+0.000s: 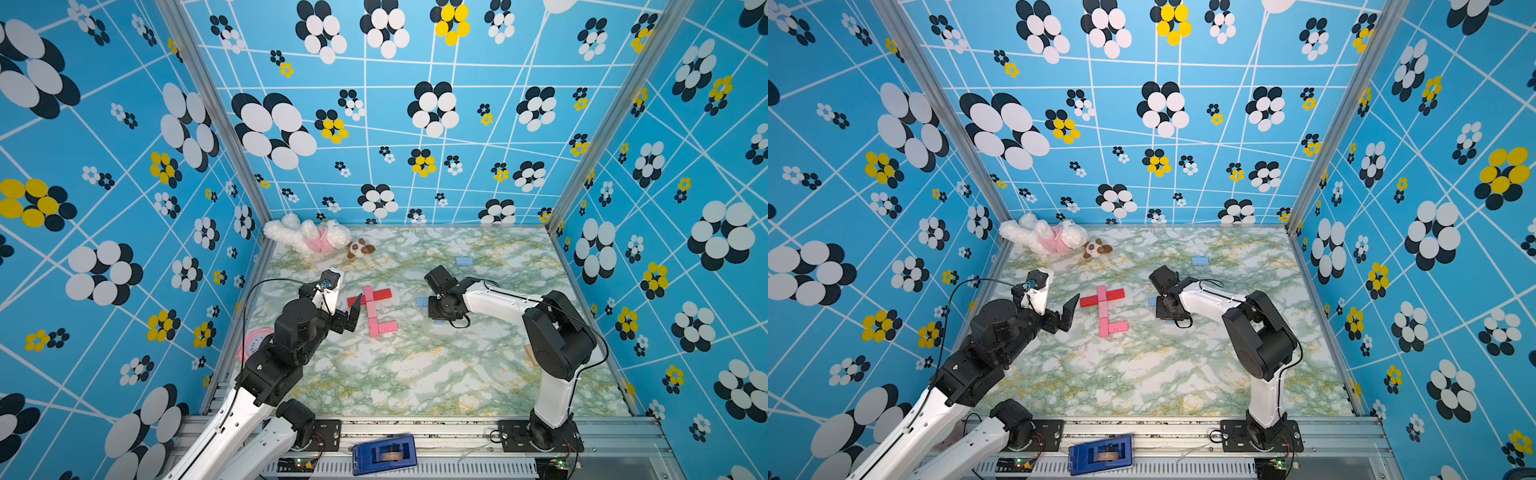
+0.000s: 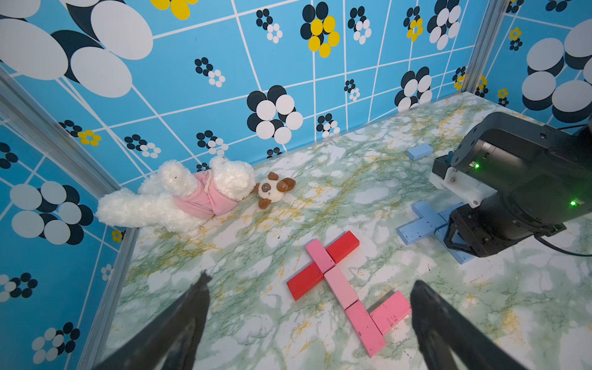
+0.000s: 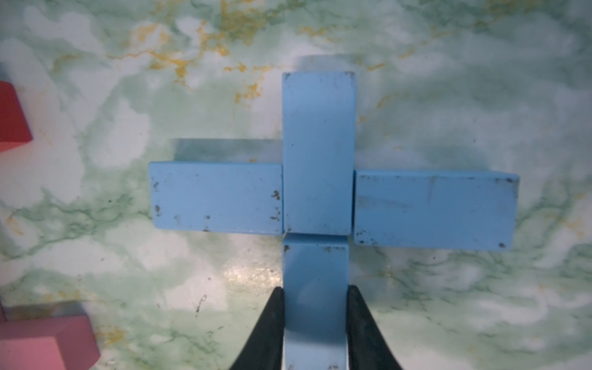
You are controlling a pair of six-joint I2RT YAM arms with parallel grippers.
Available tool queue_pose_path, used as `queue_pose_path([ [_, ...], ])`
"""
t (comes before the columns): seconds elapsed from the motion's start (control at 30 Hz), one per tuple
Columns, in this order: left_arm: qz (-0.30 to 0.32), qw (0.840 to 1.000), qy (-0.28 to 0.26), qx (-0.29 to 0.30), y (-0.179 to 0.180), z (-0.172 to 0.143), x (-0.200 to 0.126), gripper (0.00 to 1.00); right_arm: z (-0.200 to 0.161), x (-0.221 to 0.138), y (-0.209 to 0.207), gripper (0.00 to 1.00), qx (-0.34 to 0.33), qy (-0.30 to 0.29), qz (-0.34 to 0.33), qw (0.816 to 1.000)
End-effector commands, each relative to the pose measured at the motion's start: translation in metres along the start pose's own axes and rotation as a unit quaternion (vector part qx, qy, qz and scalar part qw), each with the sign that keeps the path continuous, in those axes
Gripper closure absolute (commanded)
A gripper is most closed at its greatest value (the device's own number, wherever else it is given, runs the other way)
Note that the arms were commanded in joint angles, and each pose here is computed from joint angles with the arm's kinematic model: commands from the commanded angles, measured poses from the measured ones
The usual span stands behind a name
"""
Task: Assemble the letter t with building blocks
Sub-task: Assemble the building block at the center of the board.
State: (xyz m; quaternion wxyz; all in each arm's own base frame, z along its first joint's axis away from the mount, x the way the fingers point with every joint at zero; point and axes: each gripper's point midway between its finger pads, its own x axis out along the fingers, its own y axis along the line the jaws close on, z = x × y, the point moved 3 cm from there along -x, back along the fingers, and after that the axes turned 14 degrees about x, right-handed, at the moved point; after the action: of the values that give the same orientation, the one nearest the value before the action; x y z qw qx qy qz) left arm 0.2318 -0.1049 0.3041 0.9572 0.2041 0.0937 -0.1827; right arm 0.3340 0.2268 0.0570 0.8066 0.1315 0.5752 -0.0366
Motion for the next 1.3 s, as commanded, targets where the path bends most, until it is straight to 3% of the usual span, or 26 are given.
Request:
queue_pose_path([
  [0.0, -0.003, 1.0, -0.006, 0.003, -0.002, 0.0, -0.002, 0.01, -0.006, 0.009, -0.011, 0.78, -0.001, 0.01, -0.037, 0.999],
  [0.57, -0.006, 1.0, -0.005, 0.003, -0.003, -0.001, -0.001, 0.01, -0.004, 0.01, -0.007, 0.74, 0.001, 0.013, -0.033, 0.999],
  [1.27, -0.008, 1.0, -0.006, 0.002, -0.003, 0.0, -0.001, 0.01, -0.001, -0.005, -0.006, 0.53, 0.023, -0.003, -0.012, 1.0],
])
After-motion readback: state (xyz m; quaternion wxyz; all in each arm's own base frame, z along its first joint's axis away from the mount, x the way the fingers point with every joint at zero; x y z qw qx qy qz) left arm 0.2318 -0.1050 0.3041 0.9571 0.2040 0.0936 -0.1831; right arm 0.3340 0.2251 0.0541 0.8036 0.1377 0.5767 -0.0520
